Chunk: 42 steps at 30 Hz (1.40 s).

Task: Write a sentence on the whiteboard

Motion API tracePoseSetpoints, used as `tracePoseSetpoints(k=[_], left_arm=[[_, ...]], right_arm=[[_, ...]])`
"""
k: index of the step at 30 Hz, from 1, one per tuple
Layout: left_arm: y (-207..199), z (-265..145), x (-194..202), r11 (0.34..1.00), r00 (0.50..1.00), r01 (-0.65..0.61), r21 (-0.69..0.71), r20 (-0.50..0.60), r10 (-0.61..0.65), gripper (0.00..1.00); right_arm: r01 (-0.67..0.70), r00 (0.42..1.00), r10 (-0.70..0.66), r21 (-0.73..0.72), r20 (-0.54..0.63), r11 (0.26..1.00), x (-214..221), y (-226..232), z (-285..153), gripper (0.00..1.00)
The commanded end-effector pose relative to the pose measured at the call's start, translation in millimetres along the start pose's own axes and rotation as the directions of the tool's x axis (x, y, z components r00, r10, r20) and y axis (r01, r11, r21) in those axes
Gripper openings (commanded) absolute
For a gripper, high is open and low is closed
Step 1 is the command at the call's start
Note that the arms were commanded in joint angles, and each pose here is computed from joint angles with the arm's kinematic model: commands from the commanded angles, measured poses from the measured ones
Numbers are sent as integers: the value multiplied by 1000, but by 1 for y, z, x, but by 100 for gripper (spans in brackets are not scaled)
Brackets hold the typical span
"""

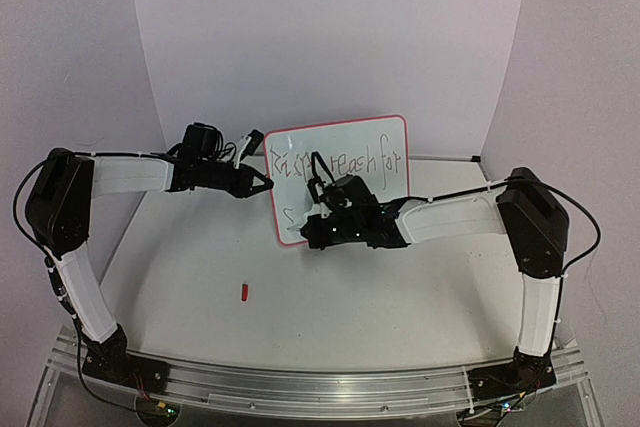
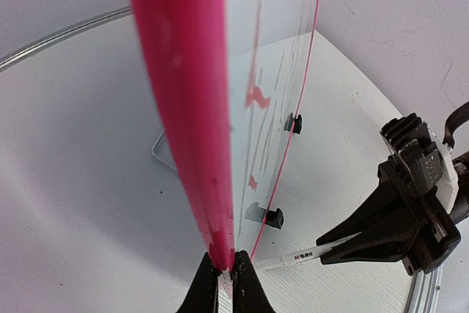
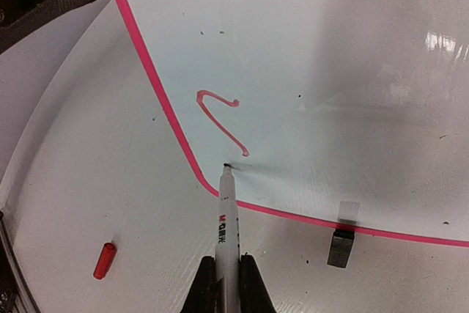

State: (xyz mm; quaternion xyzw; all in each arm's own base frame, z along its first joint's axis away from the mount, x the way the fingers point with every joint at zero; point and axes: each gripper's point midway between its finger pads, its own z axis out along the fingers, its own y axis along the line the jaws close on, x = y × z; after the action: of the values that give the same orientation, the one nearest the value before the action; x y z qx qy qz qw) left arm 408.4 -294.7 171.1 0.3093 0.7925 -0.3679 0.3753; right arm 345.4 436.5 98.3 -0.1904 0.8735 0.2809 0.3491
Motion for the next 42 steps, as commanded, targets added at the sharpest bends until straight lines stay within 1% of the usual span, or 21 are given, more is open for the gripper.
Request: tracePoseSetpoints(k=[1,13,21,23,27,32,37,42], left_arm=[[0,-13,-6,999,1000,-30,-42,6,31,0],[-1,-12,-6,999,999,-31,-37,7,31,0],[-1,-12,-6,999,1000,-29,-37,7,29,0],[-1,-12,-6,999,1000,-29,-37,6,29,0],[-1,-13,-6,999,1000,-31,-39,5,31,0],[0,-13,-5,999,1000,-29,-41,2,29,0],[0,-12,-4,999,1000,-27,-39,1,27,0],[0,-12,-5,999,1000,-29,-40,1,29,0]], right_arm=[[-19,997,15,54,75,998,-24,-5,-6,0],[-10,993,-1,99,114,995,-36,-10,-23,0],[-5,993,-5,89,119,996,-39,-8,-27,0],[4,994,-11,64,111,998,-39,-2,-27,0],[35,996,-32,-38,88,999,-38,17,-38,0],[20,993,-18,-16,114,1000,-45,10,-56,0],[5,992,-6,9,127,1000,-54,1,-48,0],[8,994,-6,-16,109,1000,-53,6,-35,0]])
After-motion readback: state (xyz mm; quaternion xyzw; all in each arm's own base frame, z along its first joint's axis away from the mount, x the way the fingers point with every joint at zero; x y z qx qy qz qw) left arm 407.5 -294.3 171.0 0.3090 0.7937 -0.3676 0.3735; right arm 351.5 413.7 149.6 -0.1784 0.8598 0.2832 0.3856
